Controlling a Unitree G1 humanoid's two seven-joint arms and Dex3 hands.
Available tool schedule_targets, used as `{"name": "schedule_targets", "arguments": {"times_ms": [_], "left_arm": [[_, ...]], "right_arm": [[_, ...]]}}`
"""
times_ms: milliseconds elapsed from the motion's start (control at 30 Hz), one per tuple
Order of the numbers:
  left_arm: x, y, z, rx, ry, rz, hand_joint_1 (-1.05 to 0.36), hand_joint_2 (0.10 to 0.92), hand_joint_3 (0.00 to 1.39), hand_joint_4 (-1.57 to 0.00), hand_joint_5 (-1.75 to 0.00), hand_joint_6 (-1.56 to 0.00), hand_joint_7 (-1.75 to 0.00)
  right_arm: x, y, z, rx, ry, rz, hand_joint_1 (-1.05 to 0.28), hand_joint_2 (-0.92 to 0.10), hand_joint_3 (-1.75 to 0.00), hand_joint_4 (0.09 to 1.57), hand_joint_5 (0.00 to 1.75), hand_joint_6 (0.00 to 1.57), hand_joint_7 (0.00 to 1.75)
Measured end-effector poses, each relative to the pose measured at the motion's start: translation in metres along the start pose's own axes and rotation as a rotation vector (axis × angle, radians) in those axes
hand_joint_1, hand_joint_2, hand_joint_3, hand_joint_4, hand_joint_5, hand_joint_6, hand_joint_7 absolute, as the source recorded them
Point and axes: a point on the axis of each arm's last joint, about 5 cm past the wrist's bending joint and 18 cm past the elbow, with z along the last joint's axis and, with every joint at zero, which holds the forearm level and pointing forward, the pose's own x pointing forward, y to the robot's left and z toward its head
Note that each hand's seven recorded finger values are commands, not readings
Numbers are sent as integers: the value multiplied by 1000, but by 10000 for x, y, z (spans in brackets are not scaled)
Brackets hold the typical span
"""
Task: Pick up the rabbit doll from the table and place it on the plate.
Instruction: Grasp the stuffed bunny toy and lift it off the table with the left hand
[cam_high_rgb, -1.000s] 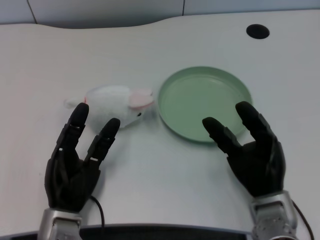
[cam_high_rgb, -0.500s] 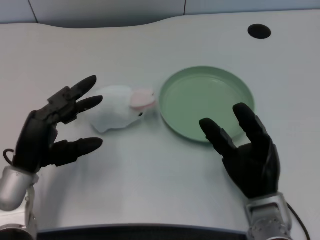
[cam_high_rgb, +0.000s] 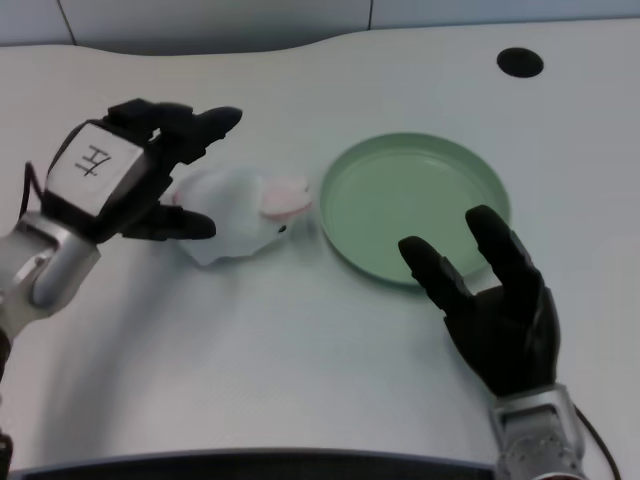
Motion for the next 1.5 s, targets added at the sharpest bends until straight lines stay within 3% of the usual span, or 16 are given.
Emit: {"name": "schedule_targets", "arguments": {"times_ms": [167, 333, 400, 600, 767, 933, 1000, 1100, 1233, 1333, 1400, 1467, 1500], "left_arm": [[245, -8, 31, 163, 17, -59, -868, 868, 13, -223, 0, -245, 0], [354, -78, 130, 230, 20, -177, -924, 902, 16, -90, 0, -114, 0], [379, -98, 165, 235, 26, -223, -925, 909, 15, -72, 0, -95, 0], [482, -113, 262, 178, 91, -376, -976, 904, 2, -72, -11, -45, 0], [498, -131, 300, 147, 100, -406, -965, 876, 0, -131, -39, -49, -2], [512, -198, 391, 48, 155, -486, -984, 864, 3, -164, -49, -75, -11], [521, -220, 430, 18, 162, -512, -940, 842, 1, -199, -61, -101, -18], [523, -244, 462, -20, 179, -552, -863, 789, 0, -309, -104, -166, -32], [525, -254, 471, -49, 206, -581, -788, 758, 1, -366, -110, -215, -30], [531, -251, 469, -74, 233, -595, -531, 738, 1, -503, -121, -382, -41], [535, -251, 471, -89, 248, -602, -344, 751, 4, -660, -190, -598, -94], [538, -248, 473, -95, 248, -586, -259, 759, 3, -731, -233, -710, -105], [539, -248, 475, -92, 246, -572, -178, 795, 3, -693, -686, -860, -243]], "right_arm": [[0, 3, 2, -6, 0, 4, -844, -921, -117, 952, 11, 938, 0], [-36, 10, 13, -22, -16, 12, -835, -921, -136, 965, 16, 941, 1], [-46, 11, 15, -25, -18, 15, -834, -921, -139, 966, 16, 940, 1], [-114, -6, 73, -60, -28, 18, -840, -921, -150, 969, 16, 939, 0], [-135, -8, 95, -71, -31, 21, -838, -921, -154, 963, 12, 931, 0], [-220, -15, 144, -92, -53, 14, -836, -921, -157, 959, 9, 922, 0], [-237, -12, 148, -94, -55, 15, -838, -921, -156, 963, 10, 925, 2], [-257, -5, 147, -98, -49, 20, -839, -921, -153, 963, 10, 923, 1], [-267, -2, 149, -95, -54, 22, -832, -921, -149, 966, 10, 923, 1], [-276, 3, 147, -97, -52, 25, -833, -921, -150, 969, 11, 923, 0], [-282, 6, 146, -97, -50, 25, -834, -921, -149, 968, 10, 928, 3], [-296, 8, 146, -100, -48, 19, -834, -921, -147, 968, 9, 931, 4], [-304, 7, 149, -100, -49, 16, -833, -921, -145, 969, 9, 931, 4]]}}
